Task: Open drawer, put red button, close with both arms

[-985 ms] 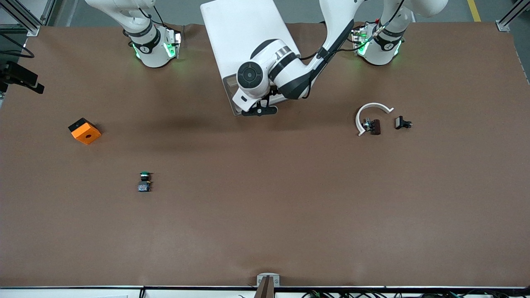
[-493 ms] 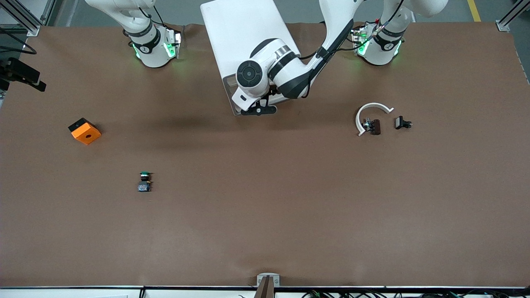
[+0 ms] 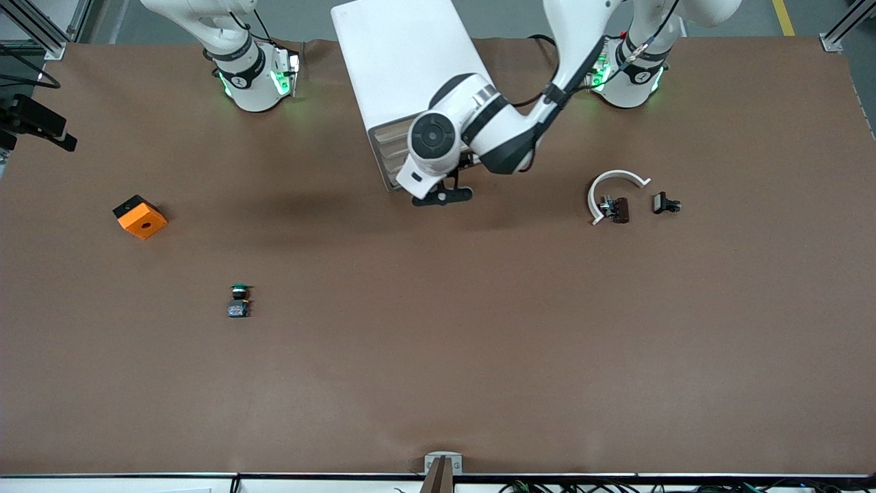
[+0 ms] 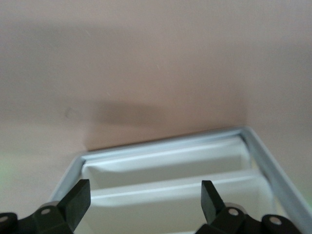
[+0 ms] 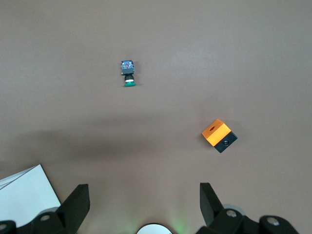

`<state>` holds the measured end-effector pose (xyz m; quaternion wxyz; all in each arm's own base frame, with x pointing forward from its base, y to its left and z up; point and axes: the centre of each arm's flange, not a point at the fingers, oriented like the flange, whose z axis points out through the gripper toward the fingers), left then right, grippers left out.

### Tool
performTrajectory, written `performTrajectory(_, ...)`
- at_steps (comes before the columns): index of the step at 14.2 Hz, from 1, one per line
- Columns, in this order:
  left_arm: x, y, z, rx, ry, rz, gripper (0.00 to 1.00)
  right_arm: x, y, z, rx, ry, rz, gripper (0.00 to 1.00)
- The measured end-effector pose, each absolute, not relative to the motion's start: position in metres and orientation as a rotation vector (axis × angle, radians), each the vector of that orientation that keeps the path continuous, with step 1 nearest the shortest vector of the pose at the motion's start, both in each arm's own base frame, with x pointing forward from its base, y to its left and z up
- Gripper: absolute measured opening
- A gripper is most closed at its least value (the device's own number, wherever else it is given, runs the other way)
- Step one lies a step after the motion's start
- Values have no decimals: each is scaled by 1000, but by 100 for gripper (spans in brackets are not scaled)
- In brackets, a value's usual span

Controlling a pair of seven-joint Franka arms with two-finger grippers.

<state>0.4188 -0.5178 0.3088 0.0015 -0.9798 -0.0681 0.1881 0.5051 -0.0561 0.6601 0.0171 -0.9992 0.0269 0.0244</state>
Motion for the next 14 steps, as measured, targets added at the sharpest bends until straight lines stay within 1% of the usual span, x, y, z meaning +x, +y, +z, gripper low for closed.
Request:
performTrajectory(3, 474, -468, 327, -3105, -377, 565, 100, 505, -56, 660, -3107, 81, 75, 100)
performTrajectory(5, 499, -442, 333, -3113, -464, 566, 100, 505, -56, 660, -3116, 74, 75, 100)
performTrajectory(11, 537, -393, 337, -3111, -619, 571, 100, 506, -54, 661, -3131, 46, 67, 100)
performTrajectory(14, 544, -382, 336, -3094, -597, 512, 100, 507, -54, 662, -3132, 40, 57, 100)
